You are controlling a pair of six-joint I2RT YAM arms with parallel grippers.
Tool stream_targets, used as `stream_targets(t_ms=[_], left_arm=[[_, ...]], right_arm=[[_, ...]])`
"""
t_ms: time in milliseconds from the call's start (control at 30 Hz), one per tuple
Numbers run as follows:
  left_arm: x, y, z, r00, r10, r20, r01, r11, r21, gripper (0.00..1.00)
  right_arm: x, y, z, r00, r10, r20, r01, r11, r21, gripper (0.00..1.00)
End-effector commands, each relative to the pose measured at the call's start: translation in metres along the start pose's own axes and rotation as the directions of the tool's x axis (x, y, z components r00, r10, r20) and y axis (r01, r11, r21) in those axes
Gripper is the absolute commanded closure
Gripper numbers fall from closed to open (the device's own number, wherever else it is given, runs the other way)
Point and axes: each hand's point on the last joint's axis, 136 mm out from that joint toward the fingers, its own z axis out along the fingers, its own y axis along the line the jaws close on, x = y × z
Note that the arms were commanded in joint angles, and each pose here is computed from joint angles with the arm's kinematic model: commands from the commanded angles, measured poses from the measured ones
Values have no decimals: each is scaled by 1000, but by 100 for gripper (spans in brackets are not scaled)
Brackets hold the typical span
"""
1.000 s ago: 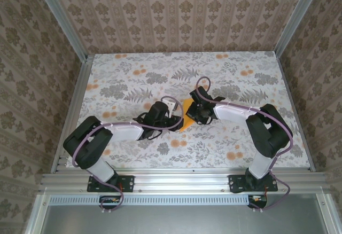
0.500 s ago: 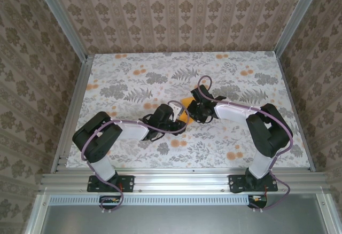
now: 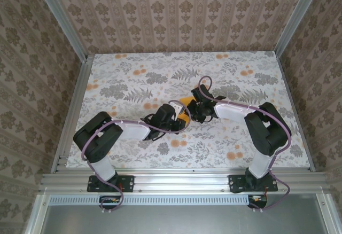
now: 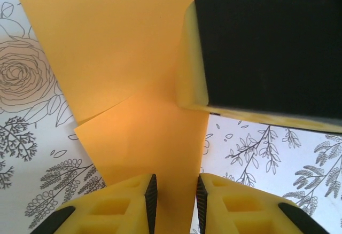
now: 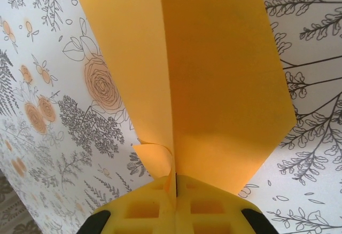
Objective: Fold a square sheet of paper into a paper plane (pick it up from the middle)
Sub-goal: Fourth fold the wing at the center of the table.
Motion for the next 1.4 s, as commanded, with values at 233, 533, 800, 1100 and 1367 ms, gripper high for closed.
stream_targets(t_ms=[233,533,800,1100,1367], left_arm=[[3,8,5,1000,27,-10,-27,998,-59,80],[7,4,6,1000,-8,-29,8,1000,-22,87],[10,7,3,995,-96,-32,97,995,21,88],[12,13,5,978,-201,-54,205,977,67,89],[10,15,5,976,-215,-44,218,973,71,89]], right_arm=[[2,-7,1,998,50,-25,-50,999,-2,90],[-16,-1,-21,998,-59,23,62,989,-132,55],[-23,11,-34,974,-217,57,224,922,-315,51],[-21,1,-19,945,-325,38,323,909,-263,71],[-21,4,-1,947,-320,9,309,906,-290,82]])
